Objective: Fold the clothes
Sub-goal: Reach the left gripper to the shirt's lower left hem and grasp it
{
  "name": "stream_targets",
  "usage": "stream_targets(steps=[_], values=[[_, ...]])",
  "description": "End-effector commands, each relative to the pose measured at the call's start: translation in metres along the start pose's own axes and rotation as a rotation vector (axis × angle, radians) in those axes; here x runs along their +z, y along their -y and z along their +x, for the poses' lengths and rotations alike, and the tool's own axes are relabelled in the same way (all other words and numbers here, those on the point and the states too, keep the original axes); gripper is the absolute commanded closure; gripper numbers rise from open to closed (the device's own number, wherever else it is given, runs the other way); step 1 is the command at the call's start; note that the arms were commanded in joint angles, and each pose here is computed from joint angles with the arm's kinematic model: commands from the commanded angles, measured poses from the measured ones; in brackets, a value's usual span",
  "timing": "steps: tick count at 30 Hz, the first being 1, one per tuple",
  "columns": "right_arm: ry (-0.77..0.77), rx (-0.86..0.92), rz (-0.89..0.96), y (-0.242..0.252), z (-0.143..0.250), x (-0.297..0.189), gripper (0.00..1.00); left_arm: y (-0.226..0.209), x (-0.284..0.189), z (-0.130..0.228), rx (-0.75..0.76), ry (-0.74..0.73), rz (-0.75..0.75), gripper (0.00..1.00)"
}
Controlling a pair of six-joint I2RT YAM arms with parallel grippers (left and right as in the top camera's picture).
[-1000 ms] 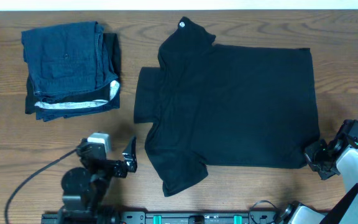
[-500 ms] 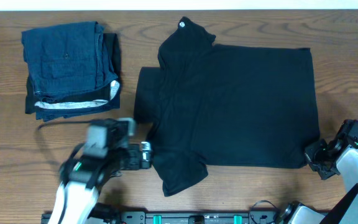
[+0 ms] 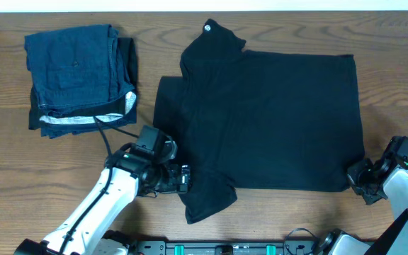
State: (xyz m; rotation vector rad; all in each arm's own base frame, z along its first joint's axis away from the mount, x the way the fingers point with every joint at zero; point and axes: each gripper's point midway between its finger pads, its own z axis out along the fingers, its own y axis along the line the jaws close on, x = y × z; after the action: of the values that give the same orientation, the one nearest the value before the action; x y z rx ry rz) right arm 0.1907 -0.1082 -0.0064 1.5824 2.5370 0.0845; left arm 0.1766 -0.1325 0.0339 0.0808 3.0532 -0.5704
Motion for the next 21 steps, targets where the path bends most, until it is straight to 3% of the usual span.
stream_targets(steps=[1,7,9,16,21], values=[[-0.023,0.019,0.011,0.005,0.007,0.005,0.99,0.018,-0.002,-0.01,0.041,0.041,0.029,0.02],[-0.024,0.019,0.011,0.005,0.007,0.005,0.99,0.027,-0.002,-0.013,0.063,0.053,0.061,0.02],[-0.024,0.019,0.011,0.006,0.007,0.005,0.99,0.03,-0.002,-0.006,-0.003,0.019,0.086,0.02],[-0.023,0.019,0.01,0.005,0.007,0.005,0.99,0.037,0.004,0.011,-0.095,-0.028,0.05,0.0],[-0.025,0.019,0.012,0.006,0.008,0.005,0.99,0.04,0.01,0.026,-0.13,-0.049,-0.014,0.04]])
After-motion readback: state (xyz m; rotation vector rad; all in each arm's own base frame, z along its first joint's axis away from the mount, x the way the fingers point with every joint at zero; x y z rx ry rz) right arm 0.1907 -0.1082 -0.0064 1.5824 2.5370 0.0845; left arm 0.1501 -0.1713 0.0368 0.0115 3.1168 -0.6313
